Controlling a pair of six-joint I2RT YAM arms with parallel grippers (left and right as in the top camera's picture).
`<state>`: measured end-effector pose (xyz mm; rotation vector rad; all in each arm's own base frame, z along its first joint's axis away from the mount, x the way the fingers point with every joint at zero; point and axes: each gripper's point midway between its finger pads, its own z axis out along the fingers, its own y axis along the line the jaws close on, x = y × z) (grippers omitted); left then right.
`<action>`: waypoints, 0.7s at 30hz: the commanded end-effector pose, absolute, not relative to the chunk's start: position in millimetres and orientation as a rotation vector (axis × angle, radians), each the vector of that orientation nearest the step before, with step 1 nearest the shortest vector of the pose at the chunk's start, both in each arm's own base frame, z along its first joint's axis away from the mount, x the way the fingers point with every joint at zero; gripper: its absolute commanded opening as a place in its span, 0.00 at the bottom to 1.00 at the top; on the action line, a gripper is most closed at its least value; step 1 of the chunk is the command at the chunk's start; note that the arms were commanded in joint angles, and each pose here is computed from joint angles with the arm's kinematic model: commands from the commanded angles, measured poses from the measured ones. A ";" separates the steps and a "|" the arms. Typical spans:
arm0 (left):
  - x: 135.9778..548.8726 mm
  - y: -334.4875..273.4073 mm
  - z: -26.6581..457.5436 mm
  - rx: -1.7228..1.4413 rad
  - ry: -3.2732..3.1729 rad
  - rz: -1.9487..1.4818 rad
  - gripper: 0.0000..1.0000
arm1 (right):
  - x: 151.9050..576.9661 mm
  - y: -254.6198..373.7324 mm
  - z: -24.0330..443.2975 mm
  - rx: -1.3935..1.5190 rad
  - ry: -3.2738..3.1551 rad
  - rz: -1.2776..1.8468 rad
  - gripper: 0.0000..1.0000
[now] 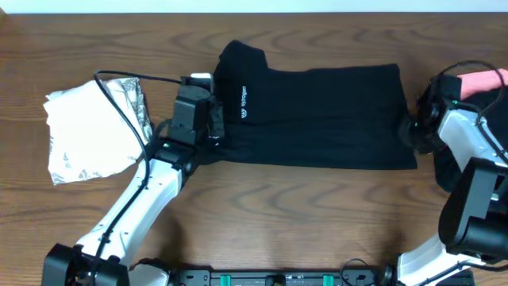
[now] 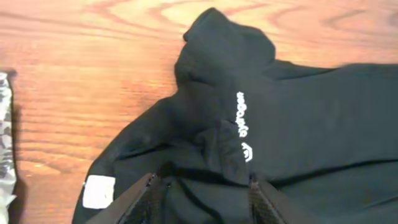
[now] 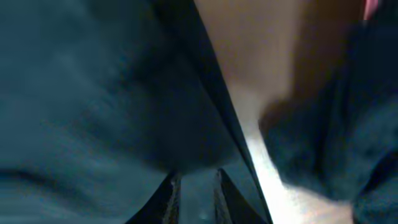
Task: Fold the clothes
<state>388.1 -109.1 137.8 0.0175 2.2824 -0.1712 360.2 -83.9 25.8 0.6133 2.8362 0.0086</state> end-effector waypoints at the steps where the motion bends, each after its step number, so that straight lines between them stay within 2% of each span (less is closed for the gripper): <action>1: 391.0 -103.1 125.1 0.018 2.310 -0.117 0.47 | 384.4 -66.3 44.5 0.508 2.771 0.098 0.19; 9: 400.0 -109.9 77.2 0.038 2.394 -0.115 0.48 | 404.0 -39.7 43.3 0.282 2.746 0.107 0.23; 16: 391.3 -108.8 13.0 0.045 2.556 -0.130 0.48 | 396.9 -33.7 17.9 0.279 2.821 0.116 0.24; 21: 377.0 -98.9 -8.1 0.033 2.648 -0.094 0.49 | 382.4 -31.8 -9.7 0.295 2.919 0.123 0.24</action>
